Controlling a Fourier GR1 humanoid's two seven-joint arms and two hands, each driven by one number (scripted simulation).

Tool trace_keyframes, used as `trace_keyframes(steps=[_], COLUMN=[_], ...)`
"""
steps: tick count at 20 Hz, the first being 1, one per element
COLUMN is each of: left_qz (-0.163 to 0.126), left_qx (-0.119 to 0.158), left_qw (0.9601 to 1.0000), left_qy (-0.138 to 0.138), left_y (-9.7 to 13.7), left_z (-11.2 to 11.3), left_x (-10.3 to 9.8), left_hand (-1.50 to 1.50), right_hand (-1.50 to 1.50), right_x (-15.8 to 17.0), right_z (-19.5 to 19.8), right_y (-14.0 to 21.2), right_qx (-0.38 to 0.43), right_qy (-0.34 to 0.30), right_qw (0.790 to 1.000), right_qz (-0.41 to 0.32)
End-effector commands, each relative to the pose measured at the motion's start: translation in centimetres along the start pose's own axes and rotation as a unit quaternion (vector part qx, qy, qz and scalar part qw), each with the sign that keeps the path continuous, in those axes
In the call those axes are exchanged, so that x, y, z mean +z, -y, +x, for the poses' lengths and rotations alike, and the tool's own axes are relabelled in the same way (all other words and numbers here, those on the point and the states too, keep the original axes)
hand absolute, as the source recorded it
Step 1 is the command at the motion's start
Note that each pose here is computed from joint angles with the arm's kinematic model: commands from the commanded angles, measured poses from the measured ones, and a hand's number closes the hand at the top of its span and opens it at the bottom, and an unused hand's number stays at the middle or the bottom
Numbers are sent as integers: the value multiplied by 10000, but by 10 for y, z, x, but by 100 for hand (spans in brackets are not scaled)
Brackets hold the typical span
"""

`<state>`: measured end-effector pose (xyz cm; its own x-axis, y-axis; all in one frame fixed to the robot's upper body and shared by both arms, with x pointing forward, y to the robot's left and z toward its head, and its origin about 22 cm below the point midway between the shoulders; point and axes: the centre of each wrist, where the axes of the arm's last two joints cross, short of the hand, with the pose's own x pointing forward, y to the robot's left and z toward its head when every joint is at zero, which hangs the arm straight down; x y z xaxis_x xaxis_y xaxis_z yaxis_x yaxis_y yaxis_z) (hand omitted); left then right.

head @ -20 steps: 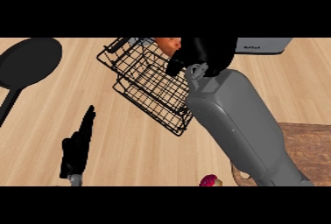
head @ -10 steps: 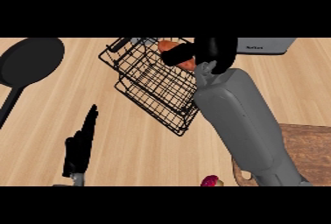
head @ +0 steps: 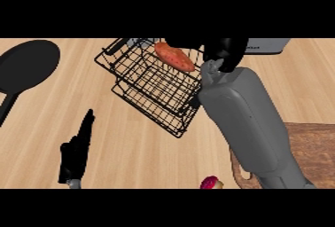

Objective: Pick the sweet potato from the cutting board and place it in the tiered basket

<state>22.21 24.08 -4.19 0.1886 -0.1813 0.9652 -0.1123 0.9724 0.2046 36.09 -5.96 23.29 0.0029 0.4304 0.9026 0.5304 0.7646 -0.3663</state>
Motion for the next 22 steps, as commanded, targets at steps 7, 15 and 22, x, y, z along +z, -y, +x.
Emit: trace_keyframes(steps=[7, 15, 22], left_qz=[453, 482, 394], left_qx=[112, 180, 154], left_qw=[9972, 9964, 9978], left_qy=[-581, -671, -510], left_y=[-21, -13, -31], left_z=[-26, -32, -11], left_x=[19, 28, 23], left_hand=[0, 0, 0], right_hand=[-150, -150, -150], right_x=[-5, 47, 105], right_z=[-21, -56, -74], right_y=[86, 192, 263], right_qx=[-660, -674, -632], right_qy=[-917, -898, -768], right_qw=[9784, 9781, 9837], right_qz=[-1731, -1754, -1499])
